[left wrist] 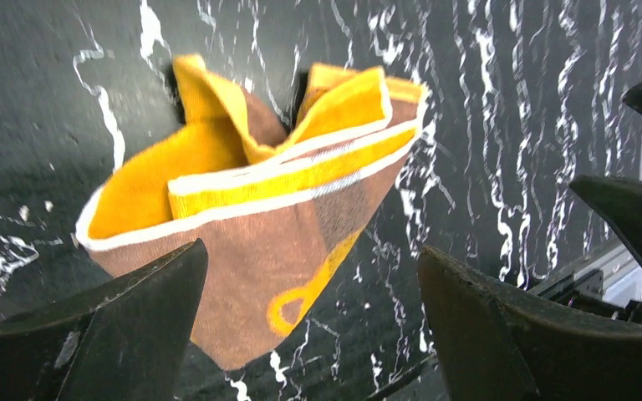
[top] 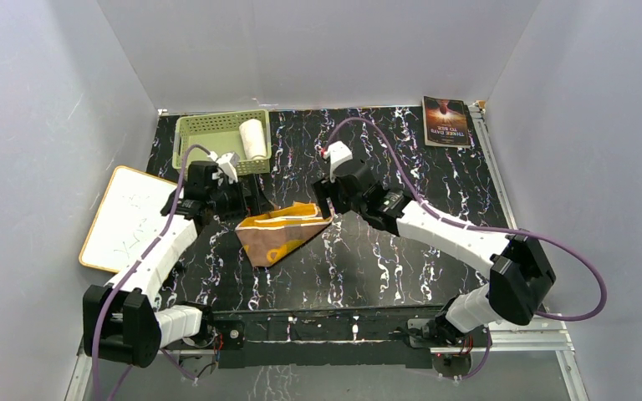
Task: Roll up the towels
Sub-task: Flatten out the towel at the center of the board.
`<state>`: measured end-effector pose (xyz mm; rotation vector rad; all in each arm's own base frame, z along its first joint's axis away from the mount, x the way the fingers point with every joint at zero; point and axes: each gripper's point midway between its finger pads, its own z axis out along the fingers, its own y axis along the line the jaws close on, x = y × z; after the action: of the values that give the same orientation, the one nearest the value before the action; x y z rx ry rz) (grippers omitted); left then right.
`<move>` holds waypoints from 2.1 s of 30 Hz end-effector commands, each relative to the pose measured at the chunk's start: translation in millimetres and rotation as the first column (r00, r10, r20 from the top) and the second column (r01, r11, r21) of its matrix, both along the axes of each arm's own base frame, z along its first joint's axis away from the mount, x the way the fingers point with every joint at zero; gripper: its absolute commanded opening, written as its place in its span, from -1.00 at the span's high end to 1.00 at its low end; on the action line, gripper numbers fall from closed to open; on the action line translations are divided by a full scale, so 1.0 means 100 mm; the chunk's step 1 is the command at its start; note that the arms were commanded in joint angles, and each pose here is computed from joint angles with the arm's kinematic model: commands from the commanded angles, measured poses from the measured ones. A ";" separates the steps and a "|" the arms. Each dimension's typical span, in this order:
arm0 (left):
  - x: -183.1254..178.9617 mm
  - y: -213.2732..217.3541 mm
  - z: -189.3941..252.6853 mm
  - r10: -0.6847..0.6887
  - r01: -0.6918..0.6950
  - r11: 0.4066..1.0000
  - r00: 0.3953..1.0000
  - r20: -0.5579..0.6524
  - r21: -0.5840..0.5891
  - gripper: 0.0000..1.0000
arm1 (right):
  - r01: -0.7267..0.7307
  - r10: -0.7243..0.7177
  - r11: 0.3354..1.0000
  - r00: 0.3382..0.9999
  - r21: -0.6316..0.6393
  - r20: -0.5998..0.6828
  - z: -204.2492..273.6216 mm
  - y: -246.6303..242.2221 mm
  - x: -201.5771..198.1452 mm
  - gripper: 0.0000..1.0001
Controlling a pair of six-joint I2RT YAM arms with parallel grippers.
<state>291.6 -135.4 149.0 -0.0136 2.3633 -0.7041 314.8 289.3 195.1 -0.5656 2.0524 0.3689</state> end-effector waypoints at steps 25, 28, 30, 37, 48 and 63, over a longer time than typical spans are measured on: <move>0.06 0.03 -0.53 0.072 -0.068 0.997 0.983 -0.167 0.031 -0.38 | -0.176 0.174 0.984 0.973 0.002 -0.153 -1.10 0.53 0.87 -0.13; 0.05 0.05 -0.54 0.072 -0.066 0.997 0.983 -0.170 0.040 -0.38 | -0.211 0.211 0.977 0.963 0.015 -0.168 -1.18 0.59 0.88 -0.11; 0.04 0.05 -0.53 0.072 -0.065 0.997 0.983 -0.169 0.044 -0.38 | -0.247 0.249 0.968 0.951 0.031 -0.184 -1.22 0.64 0.84 -0.03; 0.04 0.06 -0.53 0.068 -0.061 0.997 0.983 -0.170 0.051 -0.39 | -0.304 0.308 0.951 0.926 0.053 -0.217 -1.31 0.67 0.71 0.14; 0.01 0.07 -0.50 0.065 -0.056 0.997 0.984 -0.167 0.058 -0.39 | -0.319 0.328 0.945 0.913 0.077 -0.242 -1.29 0.66 0.66 0.99; 0.00 0.12 -0.33 0.064 -0.055 0.996 0.990 -0.124 0.073 -0.41 | -0.330 0.338 0.941 0.922 0.077 -0.190 -0.92 0.58 0.63 1.00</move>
<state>290.9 -125.0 97.5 -0.1280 2.5366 -0.6119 367.1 346.6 74.1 -0.8860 2.2118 0.7196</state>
